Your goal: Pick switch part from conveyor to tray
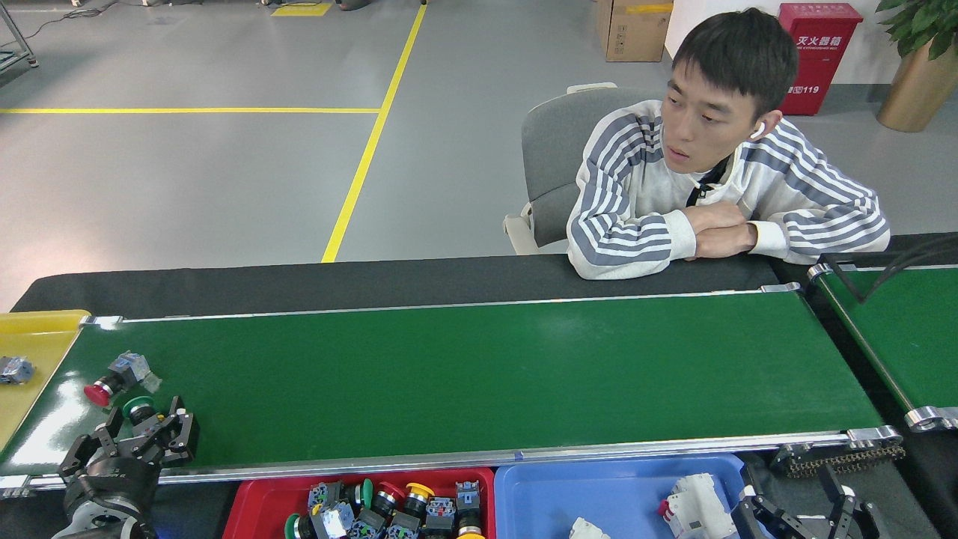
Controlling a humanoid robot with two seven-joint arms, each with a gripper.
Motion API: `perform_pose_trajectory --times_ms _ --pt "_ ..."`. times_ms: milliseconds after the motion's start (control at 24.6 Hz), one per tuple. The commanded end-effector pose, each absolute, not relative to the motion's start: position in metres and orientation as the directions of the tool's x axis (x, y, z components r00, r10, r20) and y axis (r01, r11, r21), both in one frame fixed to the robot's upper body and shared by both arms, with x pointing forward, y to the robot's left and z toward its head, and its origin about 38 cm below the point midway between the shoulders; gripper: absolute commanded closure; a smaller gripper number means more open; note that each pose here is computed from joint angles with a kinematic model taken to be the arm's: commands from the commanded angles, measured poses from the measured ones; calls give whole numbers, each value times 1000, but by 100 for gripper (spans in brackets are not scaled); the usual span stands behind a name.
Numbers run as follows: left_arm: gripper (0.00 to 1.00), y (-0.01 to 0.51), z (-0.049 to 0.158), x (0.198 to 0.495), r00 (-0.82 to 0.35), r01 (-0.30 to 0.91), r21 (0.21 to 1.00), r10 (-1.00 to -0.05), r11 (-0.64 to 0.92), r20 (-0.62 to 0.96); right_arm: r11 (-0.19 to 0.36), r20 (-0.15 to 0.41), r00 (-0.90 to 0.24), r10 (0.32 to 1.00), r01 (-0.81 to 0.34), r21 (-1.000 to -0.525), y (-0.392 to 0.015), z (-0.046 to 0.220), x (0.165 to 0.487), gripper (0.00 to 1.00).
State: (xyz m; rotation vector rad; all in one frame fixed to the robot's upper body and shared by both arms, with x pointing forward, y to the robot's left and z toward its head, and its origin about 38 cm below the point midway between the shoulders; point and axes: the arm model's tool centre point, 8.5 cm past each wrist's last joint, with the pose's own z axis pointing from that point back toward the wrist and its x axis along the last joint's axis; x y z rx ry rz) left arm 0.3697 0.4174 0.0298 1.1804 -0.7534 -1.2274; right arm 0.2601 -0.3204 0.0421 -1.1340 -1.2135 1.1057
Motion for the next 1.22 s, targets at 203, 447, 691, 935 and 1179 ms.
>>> perform_pose_trajectory --times_ms 203,447,691,935,1179 --pt "74 414 30 358 211 287 954 -965 -91 -155 109 109 28 994 5 -994 -317 49 264 1" --pt "81 337 70 295 -136 134 984 -986 -116 -98 110 110 28 994 8 -994 -317 50 265 1" --pt "0 265 37 247 -432 215 976 -900 -44 54 108 109 27 994 6 -994 -317 50 264 1" --pt "0 271 39 249 -385 201 979 -921 -16 64 106 106 27 994 5 -994 -318 50 264 1" --pt "0 362 60 245 10 -11 1000 -1000 -26 -26 104 105 23 994 17 -994 -317 52 264 1"
